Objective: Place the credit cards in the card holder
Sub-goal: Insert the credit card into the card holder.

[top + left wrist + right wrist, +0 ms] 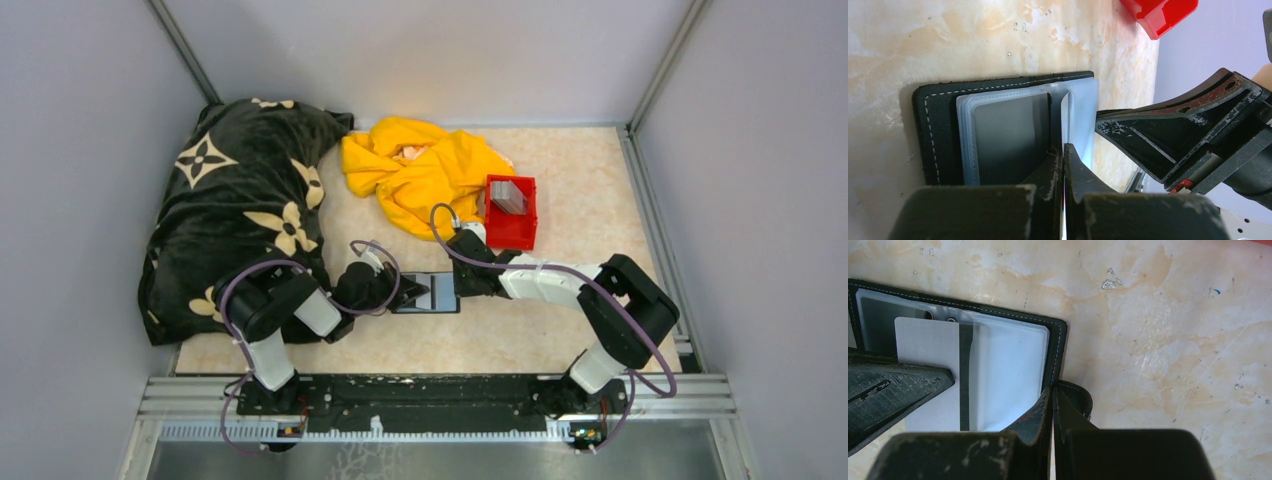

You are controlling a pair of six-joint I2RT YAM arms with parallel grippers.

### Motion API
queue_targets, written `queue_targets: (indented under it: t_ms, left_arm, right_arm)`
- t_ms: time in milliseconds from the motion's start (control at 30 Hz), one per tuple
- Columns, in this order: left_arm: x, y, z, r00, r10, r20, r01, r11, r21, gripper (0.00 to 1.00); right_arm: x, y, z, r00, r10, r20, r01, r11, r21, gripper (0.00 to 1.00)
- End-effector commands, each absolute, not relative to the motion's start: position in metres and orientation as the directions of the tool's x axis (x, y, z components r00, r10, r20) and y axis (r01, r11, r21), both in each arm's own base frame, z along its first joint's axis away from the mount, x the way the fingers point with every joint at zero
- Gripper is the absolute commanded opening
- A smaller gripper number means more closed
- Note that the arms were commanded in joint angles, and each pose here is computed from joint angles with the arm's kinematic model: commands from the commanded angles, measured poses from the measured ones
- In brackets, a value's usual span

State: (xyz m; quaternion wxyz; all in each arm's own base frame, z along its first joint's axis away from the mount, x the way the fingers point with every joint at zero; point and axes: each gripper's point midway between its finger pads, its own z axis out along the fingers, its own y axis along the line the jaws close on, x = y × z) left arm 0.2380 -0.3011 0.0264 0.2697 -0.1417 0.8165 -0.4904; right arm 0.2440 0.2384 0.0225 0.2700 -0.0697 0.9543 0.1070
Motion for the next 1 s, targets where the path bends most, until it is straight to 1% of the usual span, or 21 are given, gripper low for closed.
queue_targets:
  t_ms: [0,567,867,900,967]
  left_arm:
    - [0.219,-0.295,-0.004,-0.852,-0.438,-0.286,-0.008,0.558,-0.83,0.0]
    - [0.193,-0.285,-0.023,-0.884,-0.385,-0.267,-0.028,0.613,-0.79,0.0]
    - [0.191,-0.293,-0.029,-0.9,-0.355,-0.253,-0.025,0.621,-0.783,0.0]
    - [0.191,-0.295,-0.03,-0.904,-0.347,-0.249,-0.025,0.624,-0.781,0.02]
    - [0.188,-0.298,-0.033,-0.913,-0.33,-0.242,-0.024,0.633,-0.774,0.15]
  right_arm:
    - [0.242,0.231,0.015,-0.845,-0.101,-0.525,-0.186,0.976,0.111,0.0]
    - [0.244,0.232,0.016,-0.844,-0.109,-0.526,-0.191,0.976,0.104,0.0]
    - [0.244,0.233,0.014,-0.848,-0.112,-0.519,-0.194,0.975,0.106,0.0]
    - [0.243,0.233,0.014,-0.848,-0.112,-0.519,-0.194,0.975,0.107,0.0]
    - [0.243,0.233,0.014,-0.849,-0.111,-0.517,-0.194,0.975,0.108,0.0]
